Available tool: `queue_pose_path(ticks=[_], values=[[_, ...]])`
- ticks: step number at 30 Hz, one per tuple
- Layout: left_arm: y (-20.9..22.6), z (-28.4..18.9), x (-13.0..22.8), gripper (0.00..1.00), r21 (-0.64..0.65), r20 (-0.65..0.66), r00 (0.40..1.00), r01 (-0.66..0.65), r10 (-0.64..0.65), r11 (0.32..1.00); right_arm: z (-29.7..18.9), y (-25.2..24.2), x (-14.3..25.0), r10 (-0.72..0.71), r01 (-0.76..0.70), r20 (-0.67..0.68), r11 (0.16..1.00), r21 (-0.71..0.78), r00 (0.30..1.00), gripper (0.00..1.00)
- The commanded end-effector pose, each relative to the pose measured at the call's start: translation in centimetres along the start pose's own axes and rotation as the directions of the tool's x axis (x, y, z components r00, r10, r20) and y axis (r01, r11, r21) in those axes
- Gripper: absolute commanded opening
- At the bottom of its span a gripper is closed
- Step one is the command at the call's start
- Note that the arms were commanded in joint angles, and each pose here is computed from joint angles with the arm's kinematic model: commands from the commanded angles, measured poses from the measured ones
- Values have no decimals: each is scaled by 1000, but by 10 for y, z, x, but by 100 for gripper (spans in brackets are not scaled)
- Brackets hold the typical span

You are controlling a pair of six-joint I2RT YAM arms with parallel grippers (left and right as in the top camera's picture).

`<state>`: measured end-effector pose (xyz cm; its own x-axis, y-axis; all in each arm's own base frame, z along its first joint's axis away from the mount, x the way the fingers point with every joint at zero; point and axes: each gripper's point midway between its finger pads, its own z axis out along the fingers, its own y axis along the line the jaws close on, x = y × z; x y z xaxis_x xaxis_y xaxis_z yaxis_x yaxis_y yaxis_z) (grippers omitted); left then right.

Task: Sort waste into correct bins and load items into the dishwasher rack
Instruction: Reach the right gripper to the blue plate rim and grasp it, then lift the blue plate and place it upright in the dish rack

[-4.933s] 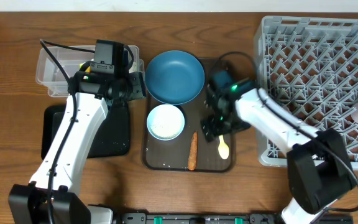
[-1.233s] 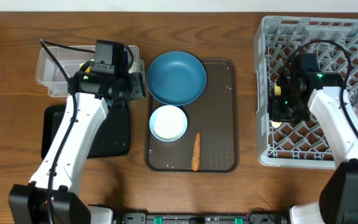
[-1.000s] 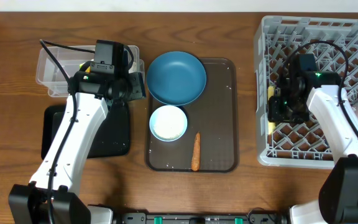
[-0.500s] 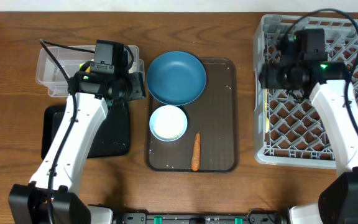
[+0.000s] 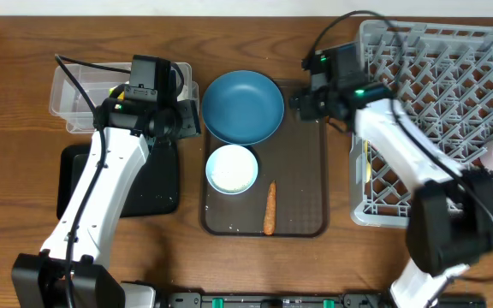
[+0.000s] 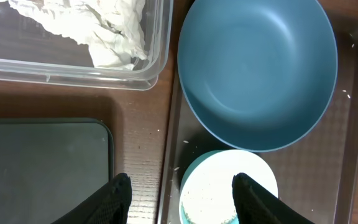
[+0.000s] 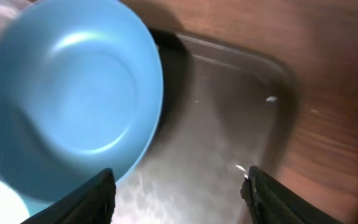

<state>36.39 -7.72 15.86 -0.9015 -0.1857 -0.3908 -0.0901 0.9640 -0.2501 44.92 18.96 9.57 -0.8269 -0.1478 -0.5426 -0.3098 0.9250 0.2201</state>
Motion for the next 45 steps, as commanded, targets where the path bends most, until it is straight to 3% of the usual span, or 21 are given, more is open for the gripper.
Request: queue_pose_path(ticks=[1, 9, 16, 19, 26, 33, 38, 42, 45], values=[[0, -2, -3, 55, -6, 12, 1000, -7, 7, 1000, 23, 2, 6, 75, -75, -9, 997, 21, 997, 64], [0, -2, -3, 55, -6, 10, 1000, -7, 7, 1000, 59, 15, 15, 115, -115, -16, 993, -1, 993, 58], [1, -2, -2, 55, -7, 8, 1000, -6, 6, 1000, 75, 8, 33, 133, -130, -54, 989, 66, 990, 40], [1, -1, -1, 55, -8, 4, 1000, -6, 6, 1000, 72, -3, 35, 138, -130, -56, 983, 127, 989, 21], [1, -1, -1, 55, -9, 1, 1000, -6, 6, 1000, 52, -24, 14, 168, -167, 6, 974, 153, 986, 1], [1, -1, -1, 55, -9, 2, 1000, -6, 6, 1000, -16, -39, -39, 110, -135, 165, 979, 151, 980, 1], [1, -1, -1, 55, -9, 2, 1000, -6, 6, 1000, -102, -77, -75, 37, -146, 331, 939, 311, 943, 1], [1, -1, -1, 55, -9, 3, 1000, -6, 6, 1000, -184, -129, -95, -123, -151, 410, 805, 574, 904, 1], [1, -1, -1, 55, -9, 3, 1000, -6, 6, 1000, -230, -166, -100, -246, -123, 354, 641, 758, 902, 1]])
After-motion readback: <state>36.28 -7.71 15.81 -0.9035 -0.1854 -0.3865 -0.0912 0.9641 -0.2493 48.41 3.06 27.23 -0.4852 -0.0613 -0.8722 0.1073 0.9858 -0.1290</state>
